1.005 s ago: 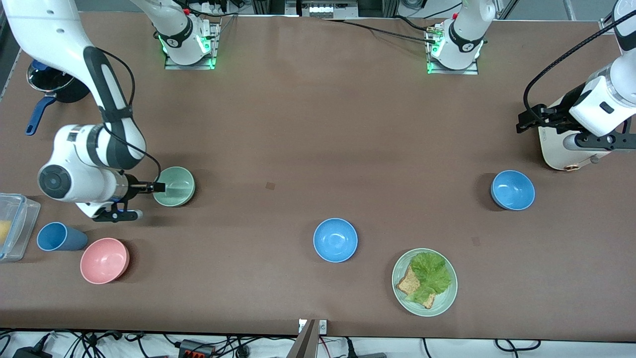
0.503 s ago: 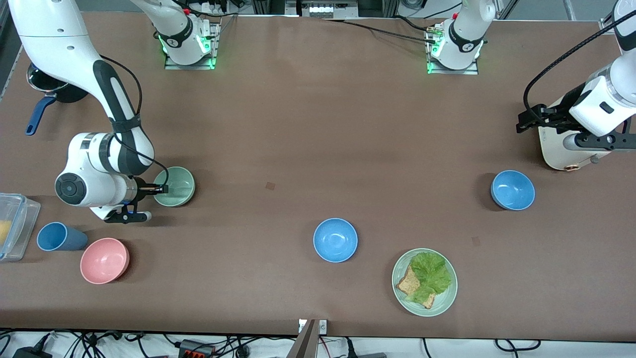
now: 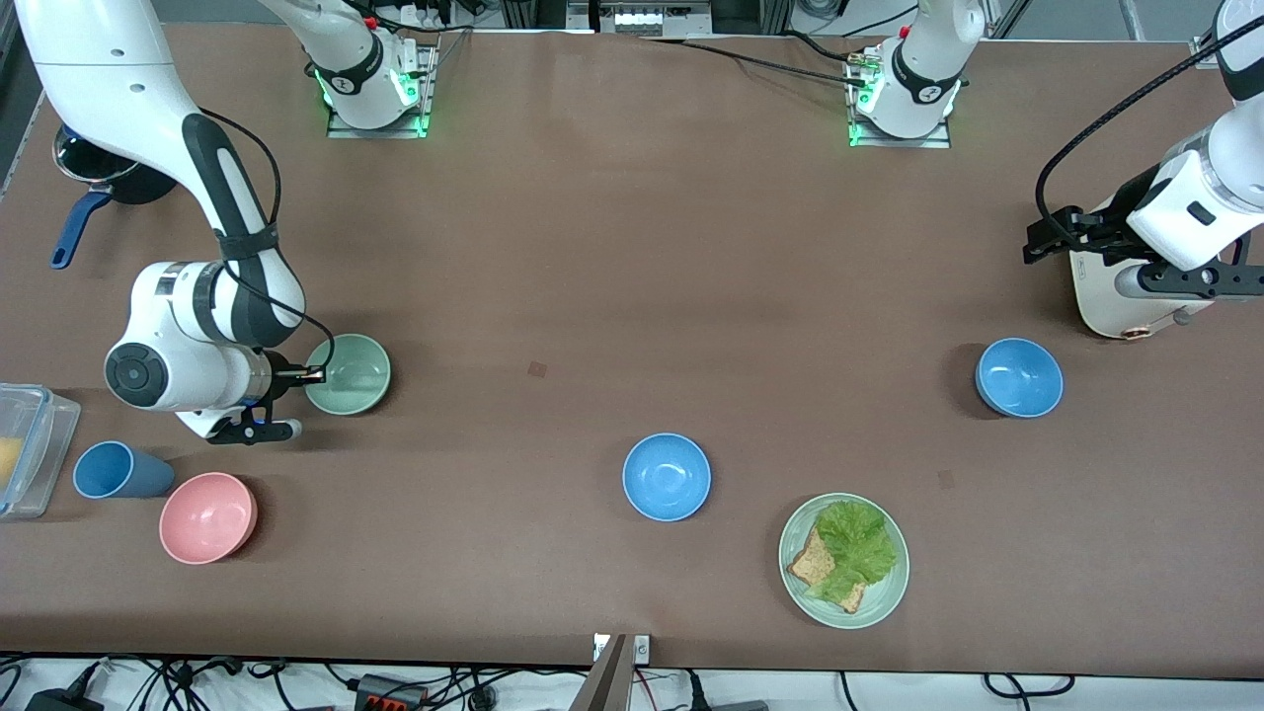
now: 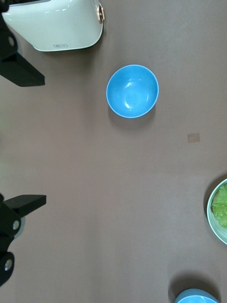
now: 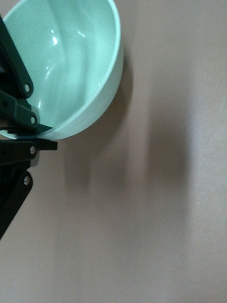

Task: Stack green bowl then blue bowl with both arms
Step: 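Grasp the pale green bowl rim with the right gripper, then slide the green bowl to mid-table while the left gripper reaches the blue bowl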

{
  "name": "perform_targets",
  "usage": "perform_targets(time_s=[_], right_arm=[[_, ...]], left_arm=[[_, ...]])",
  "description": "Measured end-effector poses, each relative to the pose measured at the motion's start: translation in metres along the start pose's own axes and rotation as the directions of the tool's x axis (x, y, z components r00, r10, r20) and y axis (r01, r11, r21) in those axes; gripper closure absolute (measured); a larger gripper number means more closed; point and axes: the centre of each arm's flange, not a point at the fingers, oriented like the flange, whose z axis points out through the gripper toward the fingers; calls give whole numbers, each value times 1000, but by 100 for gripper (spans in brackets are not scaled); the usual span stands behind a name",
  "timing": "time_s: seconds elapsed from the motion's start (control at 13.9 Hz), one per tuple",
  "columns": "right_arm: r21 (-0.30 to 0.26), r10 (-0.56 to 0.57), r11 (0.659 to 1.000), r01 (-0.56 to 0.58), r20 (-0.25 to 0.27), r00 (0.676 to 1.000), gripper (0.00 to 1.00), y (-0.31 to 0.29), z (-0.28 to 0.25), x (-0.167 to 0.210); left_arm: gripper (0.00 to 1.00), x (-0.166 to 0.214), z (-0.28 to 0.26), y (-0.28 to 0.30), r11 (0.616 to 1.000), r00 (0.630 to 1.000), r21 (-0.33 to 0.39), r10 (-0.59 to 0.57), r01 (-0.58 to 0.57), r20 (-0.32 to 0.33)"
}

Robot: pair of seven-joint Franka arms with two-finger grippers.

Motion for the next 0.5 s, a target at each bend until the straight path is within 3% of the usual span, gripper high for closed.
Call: perform_targets(time_s=[0.29, 0.5], right_arm=[[61, -114, 992, 112, 26, 993, 95, -81, -26, 4], [109, -169, 980, 168, -1, 986, 95, -181, -52, -3]], left_arm=[[0, 0, 0, -3, 1000, 1000, -1, -6, 6, 4], [0, 0, 1, -3, 1000, 1000, -1, -5, 5, 5]])
